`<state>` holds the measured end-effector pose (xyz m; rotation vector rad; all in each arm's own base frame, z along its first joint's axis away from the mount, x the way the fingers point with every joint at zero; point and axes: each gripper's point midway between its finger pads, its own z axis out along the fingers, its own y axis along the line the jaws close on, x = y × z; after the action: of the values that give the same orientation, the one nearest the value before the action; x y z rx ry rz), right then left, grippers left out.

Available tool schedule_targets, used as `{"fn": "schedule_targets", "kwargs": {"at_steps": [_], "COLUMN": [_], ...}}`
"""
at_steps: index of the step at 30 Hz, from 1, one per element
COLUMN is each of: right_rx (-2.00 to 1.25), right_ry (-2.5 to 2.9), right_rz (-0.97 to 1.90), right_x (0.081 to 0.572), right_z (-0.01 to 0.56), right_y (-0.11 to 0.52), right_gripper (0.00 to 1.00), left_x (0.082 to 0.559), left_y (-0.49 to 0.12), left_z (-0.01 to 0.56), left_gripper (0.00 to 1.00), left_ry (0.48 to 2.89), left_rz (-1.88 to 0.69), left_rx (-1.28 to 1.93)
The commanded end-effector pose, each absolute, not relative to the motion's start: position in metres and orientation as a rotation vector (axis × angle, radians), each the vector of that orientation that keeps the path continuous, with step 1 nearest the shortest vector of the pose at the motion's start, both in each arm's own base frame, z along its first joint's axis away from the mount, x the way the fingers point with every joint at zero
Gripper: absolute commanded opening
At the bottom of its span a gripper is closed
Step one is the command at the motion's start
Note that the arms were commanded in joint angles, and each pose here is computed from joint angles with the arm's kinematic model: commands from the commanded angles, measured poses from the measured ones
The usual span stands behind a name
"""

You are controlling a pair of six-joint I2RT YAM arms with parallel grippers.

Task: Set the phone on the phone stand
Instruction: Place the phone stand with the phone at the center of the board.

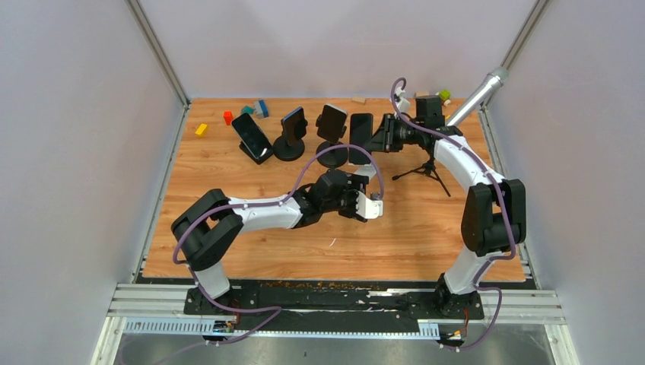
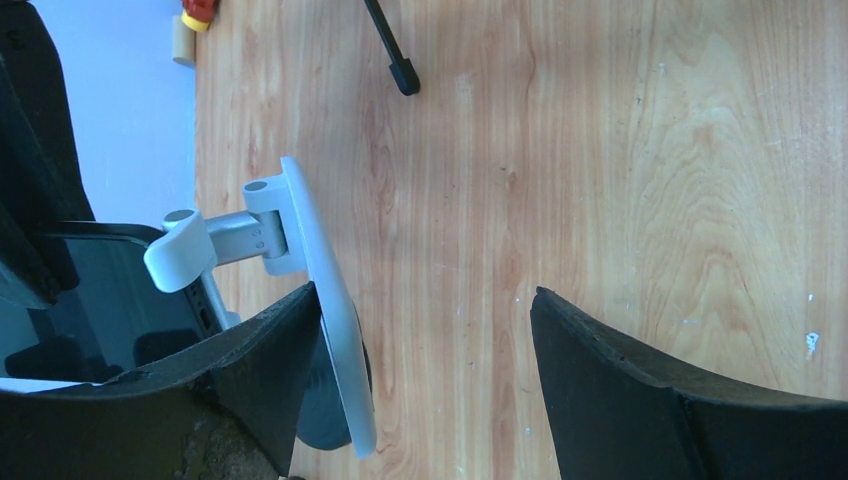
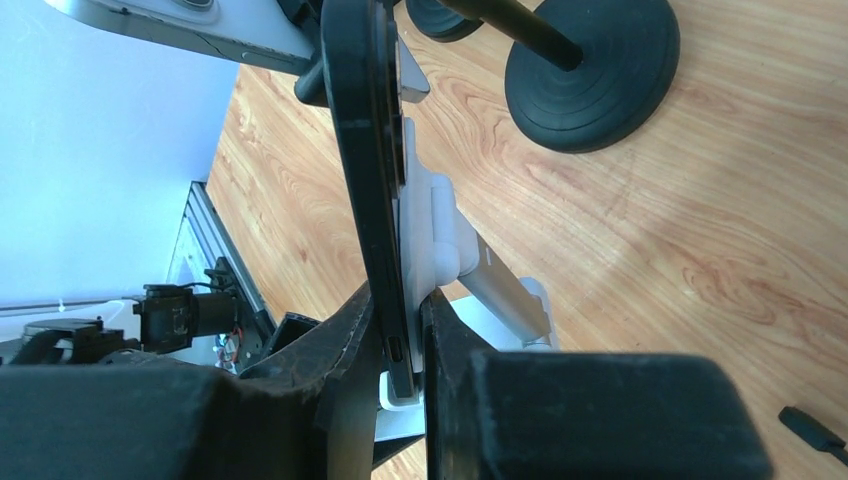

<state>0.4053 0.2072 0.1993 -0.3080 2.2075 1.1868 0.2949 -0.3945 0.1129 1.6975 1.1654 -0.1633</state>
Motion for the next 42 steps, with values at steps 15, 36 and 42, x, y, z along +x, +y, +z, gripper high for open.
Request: {"fn": "schedule_targets", "kwargs": {"at_steps": [15, 36, 42], "right_rx": [-0.246, -0.358, -0.423], "right_ry": [1.951, 1.923, 1.895], "right_rz": [1.297, 1.137, 1.046], "right_x": [0.398, 0.414, 0.432], "right_z": [0.282, 0.258, 0.253], "right_y": [0.214, 0.209, 0.21], "right_gripper": [0.0, 0.0, 0.0], "left_x": [0.285, 0.283, 0.257], "left_y": [-0.371, -0.364, -0.355], "left_z": [0.041, 0.089, 0.122], "left_gripper": [0.85, 1.0, 1.0], "left_ry": [1.312, 1.338, 1.331], "left_rz": [0.003, -0.019, -0.139], "left_rx": [1.732, 1.64, 1.665]}}
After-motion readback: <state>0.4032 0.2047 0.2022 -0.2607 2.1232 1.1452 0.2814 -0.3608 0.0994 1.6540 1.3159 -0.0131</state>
